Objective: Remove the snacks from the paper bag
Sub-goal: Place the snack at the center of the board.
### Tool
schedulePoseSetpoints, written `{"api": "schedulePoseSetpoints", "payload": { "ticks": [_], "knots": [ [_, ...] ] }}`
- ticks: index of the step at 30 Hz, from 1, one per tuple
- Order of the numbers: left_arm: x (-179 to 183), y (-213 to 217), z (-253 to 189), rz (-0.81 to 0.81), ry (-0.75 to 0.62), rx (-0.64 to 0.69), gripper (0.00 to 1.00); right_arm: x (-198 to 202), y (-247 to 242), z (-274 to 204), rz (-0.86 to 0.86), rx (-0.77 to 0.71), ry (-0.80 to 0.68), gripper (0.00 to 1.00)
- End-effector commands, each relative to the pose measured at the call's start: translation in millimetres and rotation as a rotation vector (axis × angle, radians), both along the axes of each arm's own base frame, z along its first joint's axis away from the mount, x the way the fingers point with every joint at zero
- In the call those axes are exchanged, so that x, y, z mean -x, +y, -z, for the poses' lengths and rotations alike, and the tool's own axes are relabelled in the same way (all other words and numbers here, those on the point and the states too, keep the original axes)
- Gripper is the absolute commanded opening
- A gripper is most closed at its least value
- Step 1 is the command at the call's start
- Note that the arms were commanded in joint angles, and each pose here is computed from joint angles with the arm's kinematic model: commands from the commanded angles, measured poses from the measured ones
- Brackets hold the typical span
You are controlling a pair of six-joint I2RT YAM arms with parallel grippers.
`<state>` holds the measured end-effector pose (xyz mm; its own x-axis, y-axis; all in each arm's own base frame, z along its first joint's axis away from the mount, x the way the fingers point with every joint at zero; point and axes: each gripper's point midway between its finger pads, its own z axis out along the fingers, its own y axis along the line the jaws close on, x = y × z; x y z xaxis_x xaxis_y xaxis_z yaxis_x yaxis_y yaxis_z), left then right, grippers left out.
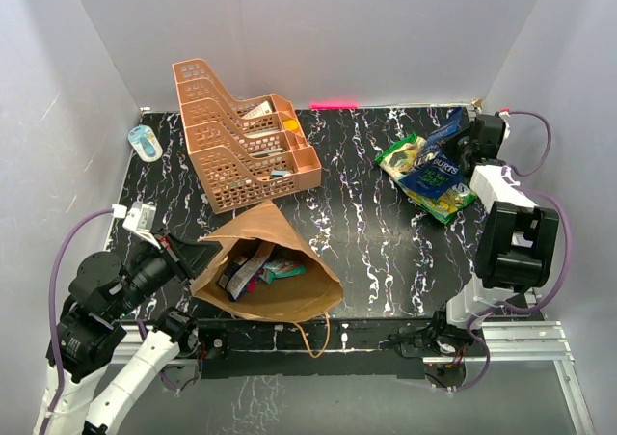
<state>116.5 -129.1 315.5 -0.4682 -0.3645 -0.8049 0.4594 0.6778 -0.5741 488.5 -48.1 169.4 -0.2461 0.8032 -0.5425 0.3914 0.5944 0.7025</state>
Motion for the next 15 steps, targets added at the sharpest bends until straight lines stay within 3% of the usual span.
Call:
{"api": "schedulePoseSetpoints", "payload": {
  "ticks": [1, 4, 8, 15],
  "knots": [
    [3, 2, -13, -0.002, -0.032, 0.020, 0.00, -12, -18, -4, 0.050, 0.059, -0.094, 0.08],
    [3, -3, -13, 0.023, -0.032, 0.028, 0.00, -10, -20, 14, 0.055, 0.062, -0.083, 0.08],
    [12, -30, -27, 0.205, -0.080, 0.050, 0.00, -6, -22, 36, 0.060, 0.080, -0.047, 0.08],
    [18, -66, -13, 0.445, 0.028, 0.060, 0.00, 14, -24, 64, 0.076, 0.102, 0.031, 0.08]
  ]
}}
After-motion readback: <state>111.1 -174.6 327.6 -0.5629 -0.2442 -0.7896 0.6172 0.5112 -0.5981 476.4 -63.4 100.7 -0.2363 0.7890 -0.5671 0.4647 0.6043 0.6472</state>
